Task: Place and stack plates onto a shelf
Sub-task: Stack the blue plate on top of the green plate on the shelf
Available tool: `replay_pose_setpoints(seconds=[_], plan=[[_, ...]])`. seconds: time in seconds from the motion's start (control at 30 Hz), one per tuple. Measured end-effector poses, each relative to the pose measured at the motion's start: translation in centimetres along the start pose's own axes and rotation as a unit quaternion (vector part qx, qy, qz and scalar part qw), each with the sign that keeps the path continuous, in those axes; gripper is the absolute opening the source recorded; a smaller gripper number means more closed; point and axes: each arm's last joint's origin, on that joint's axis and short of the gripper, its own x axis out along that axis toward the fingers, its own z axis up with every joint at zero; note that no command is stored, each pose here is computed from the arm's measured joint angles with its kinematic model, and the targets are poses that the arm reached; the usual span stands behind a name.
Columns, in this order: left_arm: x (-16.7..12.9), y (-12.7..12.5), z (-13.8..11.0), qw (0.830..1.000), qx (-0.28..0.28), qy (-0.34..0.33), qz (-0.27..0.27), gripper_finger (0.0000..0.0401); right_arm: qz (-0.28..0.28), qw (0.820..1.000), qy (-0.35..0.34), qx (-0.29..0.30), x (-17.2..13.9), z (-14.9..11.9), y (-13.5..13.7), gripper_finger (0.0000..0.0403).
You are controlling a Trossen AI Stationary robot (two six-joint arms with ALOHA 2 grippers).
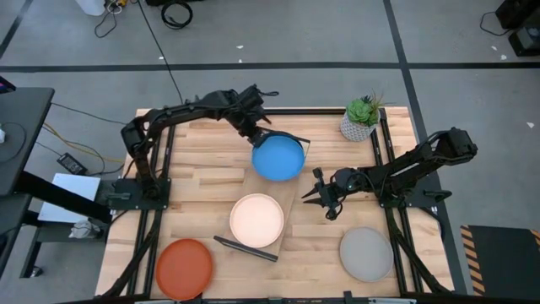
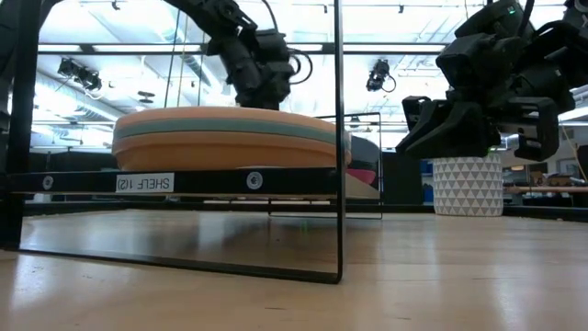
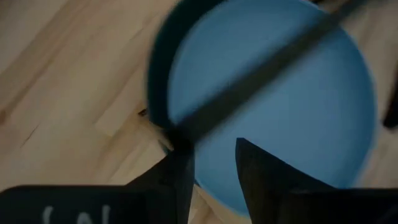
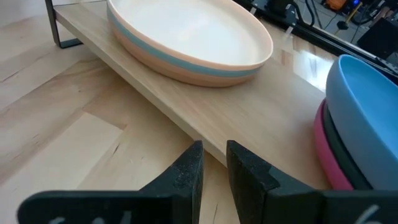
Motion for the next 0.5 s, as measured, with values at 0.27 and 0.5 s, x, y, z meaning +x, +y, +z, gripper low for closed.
replay_pose_setpoints(seconds=[0.27,0.5], plan=[[1.6,-5.7,-1.3,0.977,0.208,-0.001,-0.044,0.0119,-0.001,1.0,-0.001,0.0,0.0,0.0,0.0,0.0077],[2.5,-11.5,-3.9,0.94,0.335,-0.003,-0.071,0.0119,-0.001,1.0,-0.001,0.004,0.0,0.0,0.0,0.0077]])
